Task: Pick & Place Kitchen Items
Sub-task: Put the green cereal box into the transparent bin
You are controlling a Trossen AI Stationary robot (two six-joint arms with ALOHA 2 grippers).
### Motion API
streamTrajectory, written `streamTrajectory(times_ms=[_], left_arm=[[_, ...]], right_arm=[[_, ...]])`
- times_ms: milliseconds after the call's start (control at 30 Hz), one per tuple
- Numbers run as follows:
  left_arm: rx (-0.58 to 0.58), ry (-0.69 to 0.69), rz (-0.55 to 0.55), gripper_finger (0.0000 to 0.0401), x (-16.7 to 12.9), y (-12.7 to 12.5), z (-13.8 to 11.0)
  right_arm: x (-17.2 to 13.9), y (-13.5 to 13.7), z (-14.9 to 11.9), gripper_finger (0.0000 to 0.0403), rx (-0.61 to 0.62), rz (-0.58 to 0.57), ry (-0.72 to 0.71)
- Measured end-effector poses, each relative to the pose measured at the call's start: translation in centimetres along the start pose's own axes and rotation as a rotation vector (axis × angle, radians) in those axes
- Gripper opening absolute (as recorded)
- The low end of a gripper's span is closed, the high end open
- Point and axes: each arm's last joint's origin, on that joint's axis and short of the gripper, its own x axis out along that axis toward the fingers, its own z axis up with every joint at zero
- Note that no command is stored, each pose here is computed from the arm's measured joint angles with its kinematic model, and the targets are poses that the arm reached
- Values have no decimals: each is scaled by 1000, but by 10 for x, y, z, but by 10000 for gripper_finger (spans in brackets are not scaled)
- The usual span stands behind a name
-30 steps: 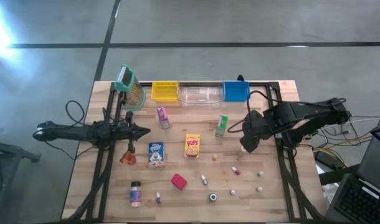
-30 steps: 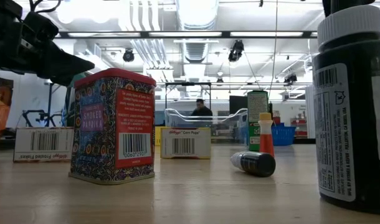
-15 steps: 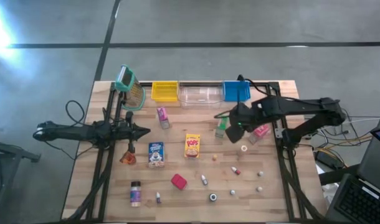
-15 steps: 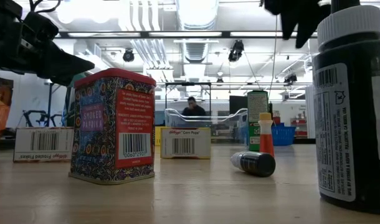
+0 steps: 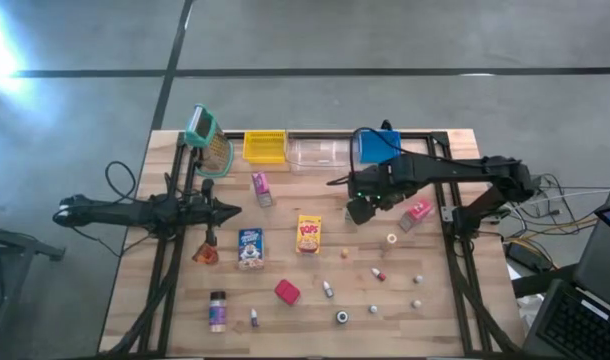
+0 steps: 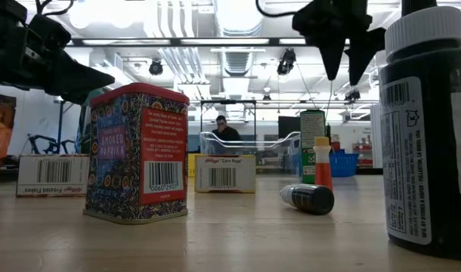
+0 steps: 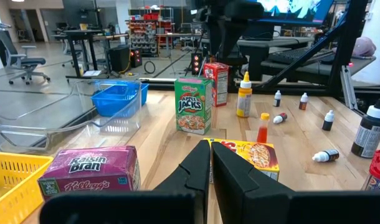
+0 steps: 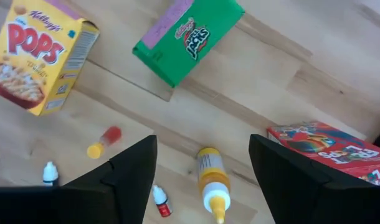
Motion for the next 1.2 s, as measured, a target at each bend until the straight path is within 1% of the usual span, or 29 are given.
streamTrajectory(times_ms=[267, 500, 700, 800, 1000, 1200], left_arm=[[0, 0, 0, 23, 0, 0, 0], [0, 0, 0, 23, 0, 0, 0], [0, 0, 0, 23, 0, 0, 0], [0, 0, 0, 23, 0, 0, 0], [0, 0, 0, 23, 0, 0, 0], [0, 0, 0, 23, 0, 0, 0]], right_arm=[[-1, -2, 16, 262, 36, 69, -30], [-17, -3, 31, 241, -2, 115, -95], [-23, -3, 34, 234, 10, 130, -105], [-26, -3, 35, 242, 36, 140, -110], [-25, -5, 39, 272, 121, 145, -101], [-25, -6, 39, 298, 133, 153, -66]])
